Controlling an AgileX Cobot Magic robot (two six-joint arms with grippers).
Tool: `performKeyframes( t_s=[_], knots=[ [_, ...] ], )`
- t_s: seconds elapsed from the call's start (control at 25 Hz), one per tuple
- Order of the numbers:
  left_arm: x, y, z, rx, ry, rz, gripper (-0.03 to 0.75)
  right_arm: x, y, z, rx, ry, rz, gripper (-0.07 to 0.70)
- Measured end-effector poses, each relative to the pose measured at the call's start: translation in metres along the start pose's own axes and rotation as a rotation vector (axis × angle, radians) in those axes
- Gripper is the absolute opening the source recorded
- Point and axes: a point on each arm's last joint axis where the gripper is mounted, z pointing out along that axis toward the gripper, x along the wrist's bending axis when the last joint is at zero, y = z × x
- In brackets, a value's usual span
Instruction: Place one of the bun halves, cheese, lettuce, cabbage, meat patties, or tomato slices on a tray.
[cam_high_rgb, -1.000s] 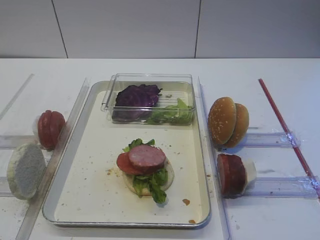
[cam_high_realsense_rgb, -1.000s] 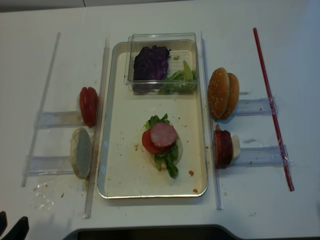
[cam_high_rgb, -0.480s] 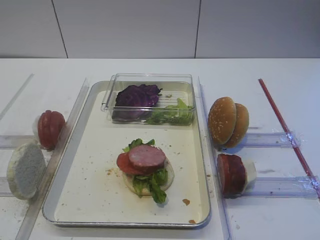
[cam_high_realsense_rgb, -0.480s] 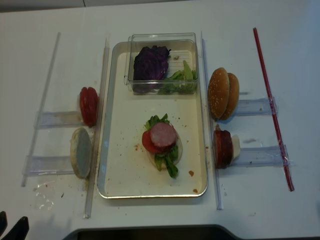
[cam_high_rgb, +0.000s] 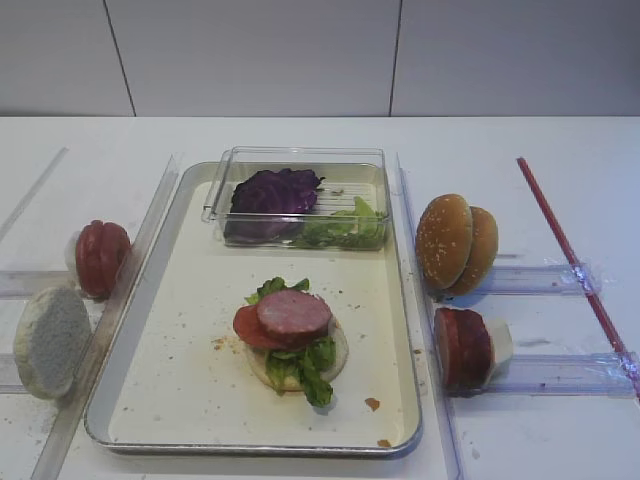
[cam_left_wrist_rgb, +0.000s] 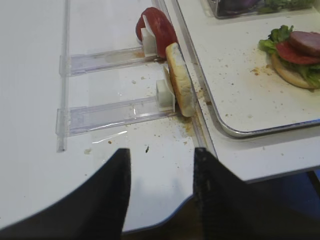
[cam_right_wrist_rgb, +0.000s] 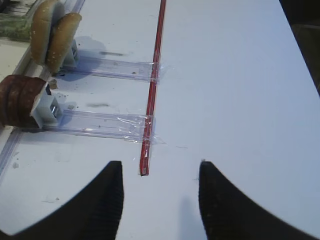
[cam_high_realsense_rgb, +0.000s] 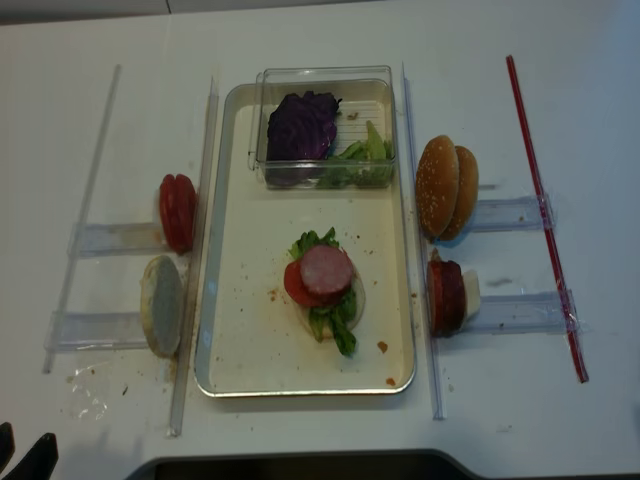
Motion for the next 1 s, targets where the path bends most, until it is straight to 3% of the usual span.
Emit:
performKeyframes(
  t_s=[1.0],
  knots=[
    [0.0,0.0,0.0,0.0,0.0,0.0,0.285,0.0,0.0,0.0,0.0,0.0,0.001,0.382]
  ],
)
